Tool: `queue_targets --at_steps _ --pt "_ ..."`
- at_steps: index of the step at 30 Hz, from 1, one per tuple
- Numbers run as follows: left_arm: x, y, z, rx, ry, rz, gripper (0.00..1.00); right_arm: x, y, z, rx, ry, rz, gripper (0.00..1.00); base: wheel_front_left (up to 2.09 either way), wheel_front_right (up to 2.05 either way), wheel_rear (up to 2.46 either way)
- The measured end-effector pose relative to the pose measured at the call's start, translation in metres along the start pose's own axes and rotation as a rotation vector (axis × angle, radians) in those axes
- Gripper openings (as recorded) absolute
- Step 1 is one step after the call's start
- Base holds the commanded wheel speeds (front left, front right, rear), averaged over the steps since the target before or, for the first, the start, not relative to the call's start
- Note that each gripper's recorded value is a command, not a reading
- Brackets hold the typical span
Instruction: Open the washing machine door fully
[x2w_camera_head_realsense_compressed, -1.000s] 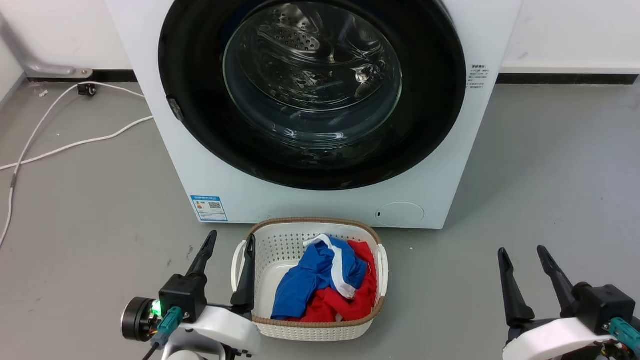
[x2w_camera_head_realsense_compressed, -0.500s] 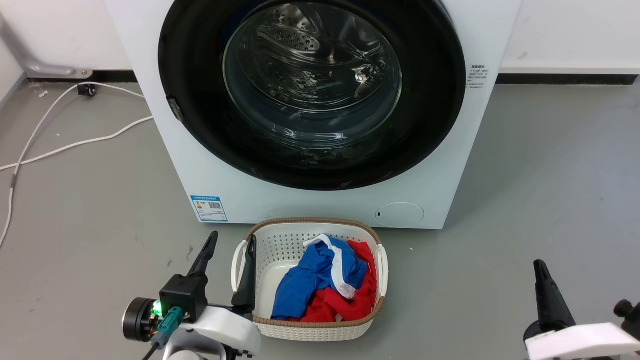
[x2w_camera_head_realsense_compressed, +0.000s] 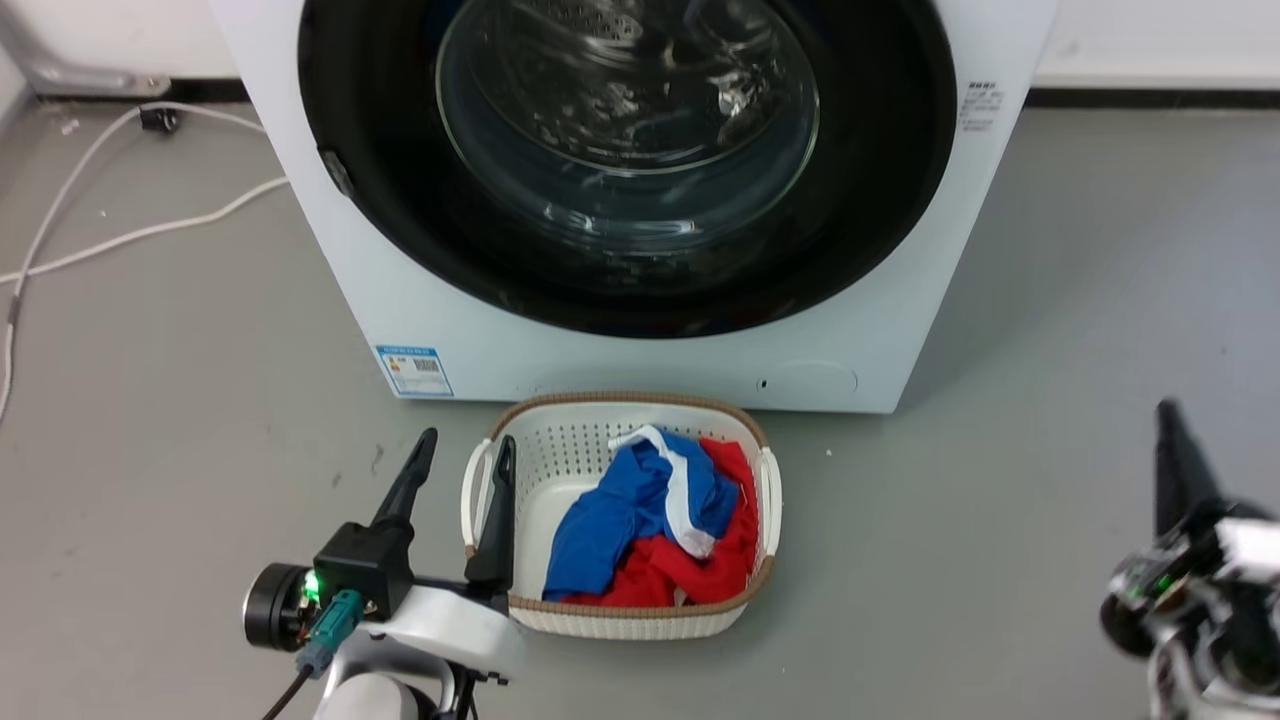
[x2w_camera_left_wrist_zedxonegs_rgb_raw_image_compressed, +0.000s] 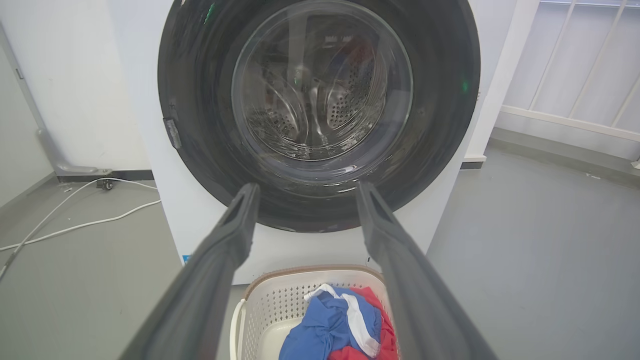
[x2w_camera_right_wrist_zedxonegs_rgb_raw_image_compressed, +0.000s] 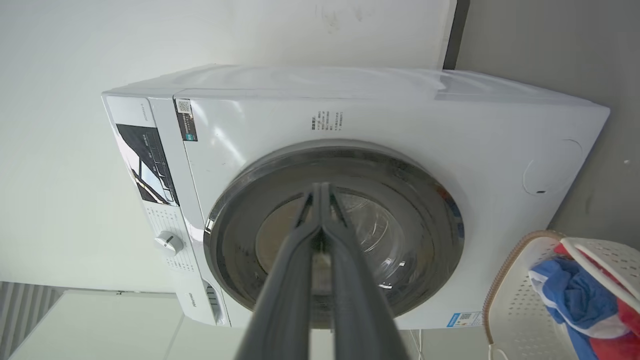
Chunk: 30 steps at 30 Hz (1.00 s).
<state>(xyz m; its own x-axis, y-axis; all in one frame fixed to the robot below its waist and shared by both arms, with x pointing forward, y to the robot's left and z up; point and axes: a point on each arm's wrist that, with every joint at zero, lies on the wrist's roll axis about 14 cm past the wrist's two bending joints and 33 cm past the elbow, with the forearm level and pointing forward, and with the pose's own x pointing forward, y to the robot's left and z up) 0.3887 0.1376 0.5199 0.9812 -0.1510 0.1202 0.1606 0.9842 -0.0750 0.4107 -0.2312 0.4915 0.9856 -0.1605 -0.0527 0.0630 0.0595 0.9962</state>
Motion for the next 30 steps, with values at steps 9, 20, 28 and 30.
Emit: queue_targets --at_steps 9,20,28,30 --pt "0.026 0.002 -0.012 -0.001 0.015 -0.014 1.0 0.081 0.046 0.018 0.066 0.112 0.096 0.0 0.0 0.0 0.0" --pt "0.057 -0.003 -0.026 -0.003 0.019 -0.044 1.0 0.176 0.082 0.004 -0.247 0.362 0.067 0.0 0.0 0.0 0.0" --pt "0.075 -0.005 -0.037 -0.026 0.021 -0.049 1.0 0.223 0.097 -0.047 -0.485 0.565 0.057 0.0 0.0 0.0 0.0" --pt "0.078 -0.004 -0.041 -0.031 0.024 -0.047 1.0 0.23 0.091 -0.06 -0.551 0.615 0.036 0.0 0.0 0.0 0.0"
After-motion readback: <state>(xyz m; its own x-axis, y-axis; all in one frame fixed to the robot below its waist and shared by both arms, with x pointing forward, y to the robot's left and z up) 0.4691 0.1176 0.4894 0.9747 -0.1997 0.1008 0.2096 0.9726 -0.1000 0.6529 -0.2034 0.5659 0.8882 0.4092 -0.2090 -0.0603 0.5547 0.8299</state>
